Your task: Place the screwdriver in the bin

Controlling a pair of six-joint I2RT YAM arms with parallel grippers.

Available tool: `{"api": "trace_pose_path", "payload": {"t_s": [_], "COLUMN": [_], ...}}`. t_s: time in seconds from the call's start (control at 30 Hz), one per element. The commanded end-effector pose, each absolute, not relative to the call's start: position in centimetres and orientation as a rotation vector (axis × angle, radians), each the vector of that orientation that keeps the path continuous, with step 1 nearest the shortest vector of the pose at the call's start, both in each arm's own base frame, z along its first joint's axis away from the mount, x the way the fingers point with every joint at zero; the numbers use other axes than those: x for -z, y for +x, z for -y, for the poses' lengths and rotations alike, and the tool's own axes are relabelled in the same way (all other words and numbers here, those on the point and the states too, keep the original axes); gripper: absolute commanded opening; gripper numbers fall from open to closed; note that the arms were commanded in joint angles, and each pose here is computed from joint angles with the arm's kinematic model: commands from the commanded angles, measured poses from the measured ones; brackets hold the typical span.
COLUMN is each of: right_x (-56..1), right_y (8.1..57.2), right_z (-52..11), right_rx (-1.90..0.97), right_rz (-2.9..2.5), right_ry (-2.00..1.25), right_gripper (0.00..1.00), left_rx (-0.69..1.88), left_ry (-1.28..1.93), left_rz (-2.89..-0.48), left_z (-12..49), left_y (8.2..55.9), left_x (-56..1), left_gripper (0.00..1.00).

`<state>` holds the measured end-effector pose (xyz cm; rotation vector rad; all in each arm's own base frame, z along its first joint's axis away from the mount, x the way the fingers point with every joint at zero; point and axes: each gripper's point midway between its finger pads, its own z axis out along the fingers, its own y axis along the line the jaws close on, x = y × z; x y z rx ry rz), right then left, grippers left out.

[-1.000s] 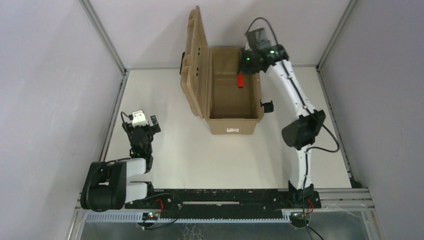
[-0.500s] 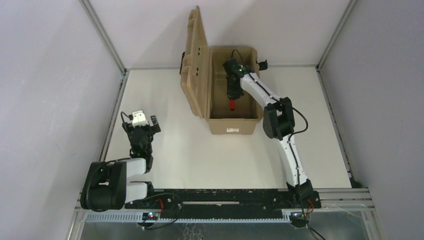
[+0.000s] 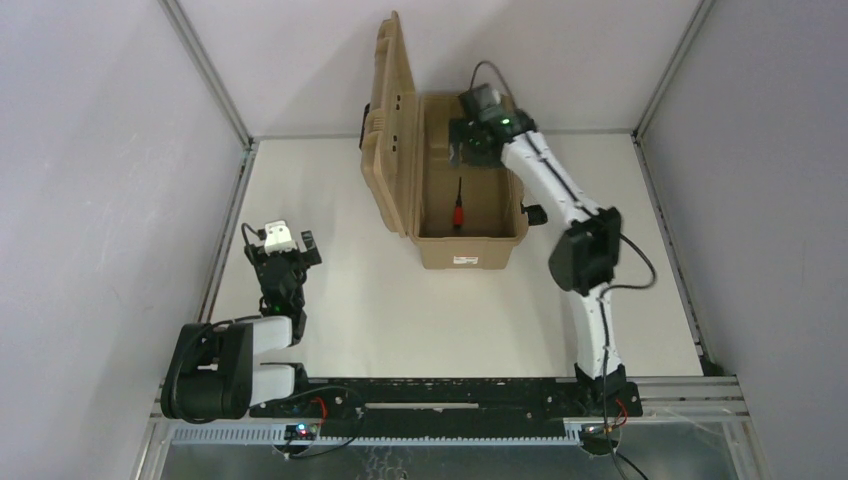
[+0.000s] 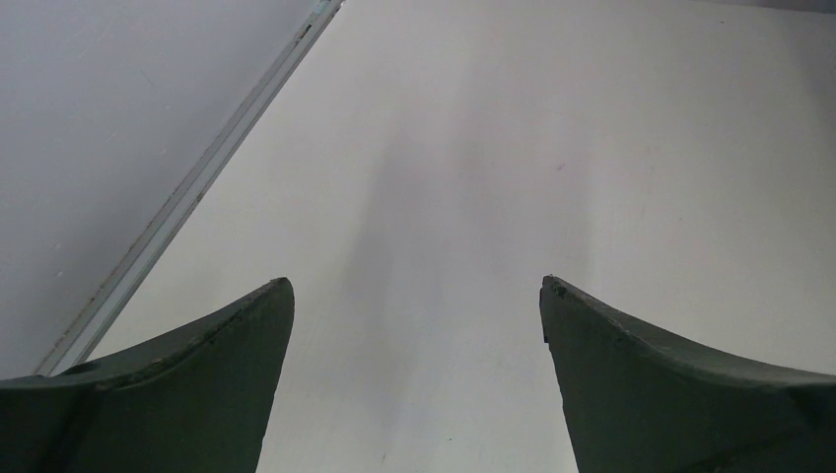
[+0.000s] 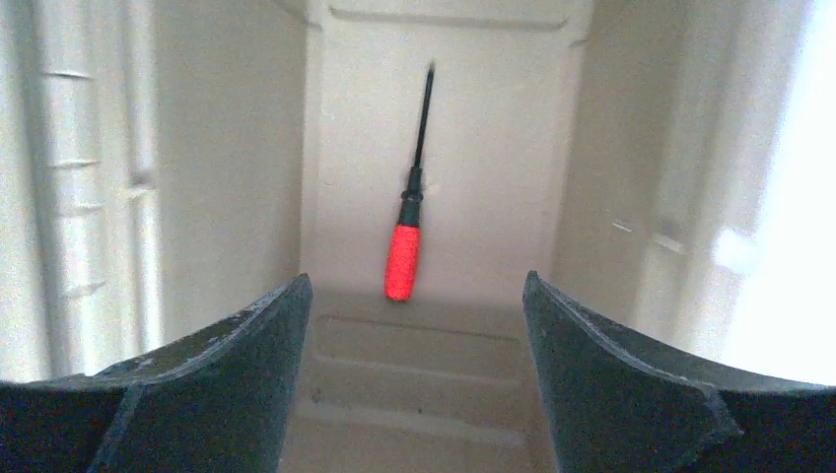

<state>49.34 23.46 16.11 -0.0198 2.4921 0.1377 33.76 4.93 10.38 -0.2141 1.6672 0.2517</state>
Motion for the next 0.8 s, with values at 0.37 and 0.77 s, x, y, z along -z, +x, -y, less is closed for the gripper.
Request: {"api": "trace_pose_path", "payload": {"t_s": [0.37,0.77], "right_x": [-26.7,-24.8], "right_y": [45.5,43.6], "right_z": [4.2,11.4], "right_rx": [-0.067,0.131], "right_rz": [-2.23,-2.247], "right_ry": [0.359,0.5], "right_gripper": [1.0,0.99], "left_rx": [-0.237,-0.236], "left_ry": [-0.226,-0.224], "left_rz": [-1.566,-1.569], "left_z": [-5.1,-5.0], "left_y": [35.2,35.1], "left_x": [-13.6,-13.5], "left_gripper": [1.0,1.0]}}
